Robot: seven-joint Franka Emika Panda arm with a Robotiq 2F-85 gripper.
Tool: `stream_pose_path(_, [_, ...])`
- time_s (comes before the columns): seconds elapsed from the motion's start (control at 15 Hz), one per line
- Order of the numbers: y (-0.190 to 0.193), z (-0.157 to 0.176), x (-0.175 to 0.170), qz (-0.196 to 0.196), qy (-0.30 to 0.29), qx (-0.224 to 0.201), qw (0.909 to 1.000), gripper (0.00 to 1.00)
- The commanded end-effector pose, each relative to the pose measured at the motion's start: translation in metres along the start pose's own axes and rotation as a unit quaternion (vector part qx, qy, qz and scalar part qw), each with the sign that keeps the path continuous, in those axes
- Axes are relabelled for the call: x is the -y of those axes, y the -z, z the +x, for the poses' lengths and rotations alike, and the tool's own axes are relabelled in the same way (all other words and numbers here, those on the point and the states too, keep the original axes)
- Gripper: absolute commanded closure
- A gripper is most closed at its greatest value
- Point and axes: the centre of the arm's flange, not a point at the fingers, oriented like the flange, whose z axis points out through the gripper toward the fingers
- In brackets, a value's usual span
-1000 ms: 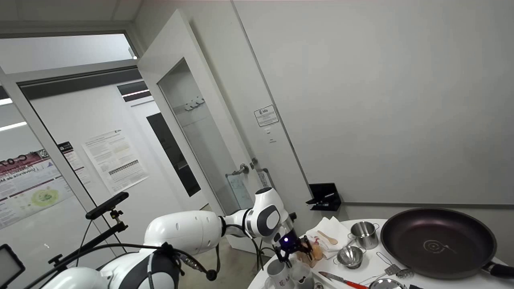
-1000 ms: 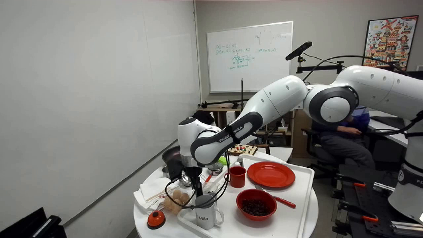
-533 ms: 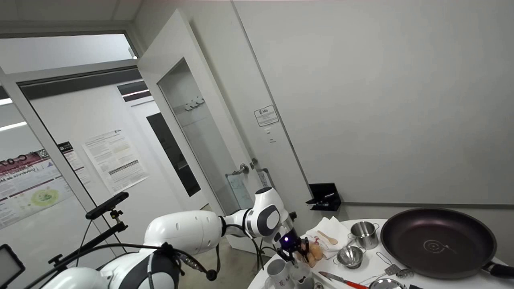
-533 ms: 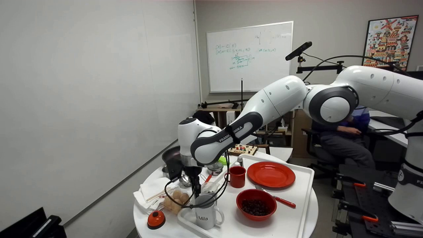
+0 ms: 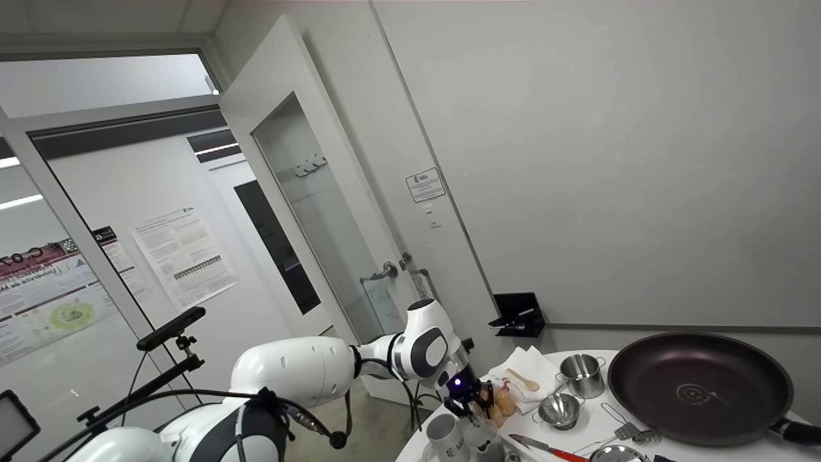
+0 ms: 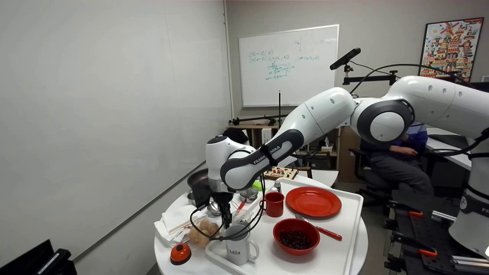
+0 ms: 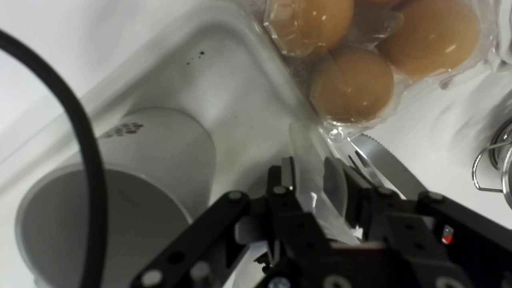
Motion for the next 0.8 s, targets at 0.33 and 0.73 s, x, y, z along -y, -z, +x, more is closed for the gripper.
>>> stream_pose_path(0.33, [0.048,0.012,0.011,0.015,0.0,0.011,0.9998,0.91])
stream_pose_path(0.73, [0.057,0.024,0.025,0.011,-0.013,0.014,0.9998,0.91])
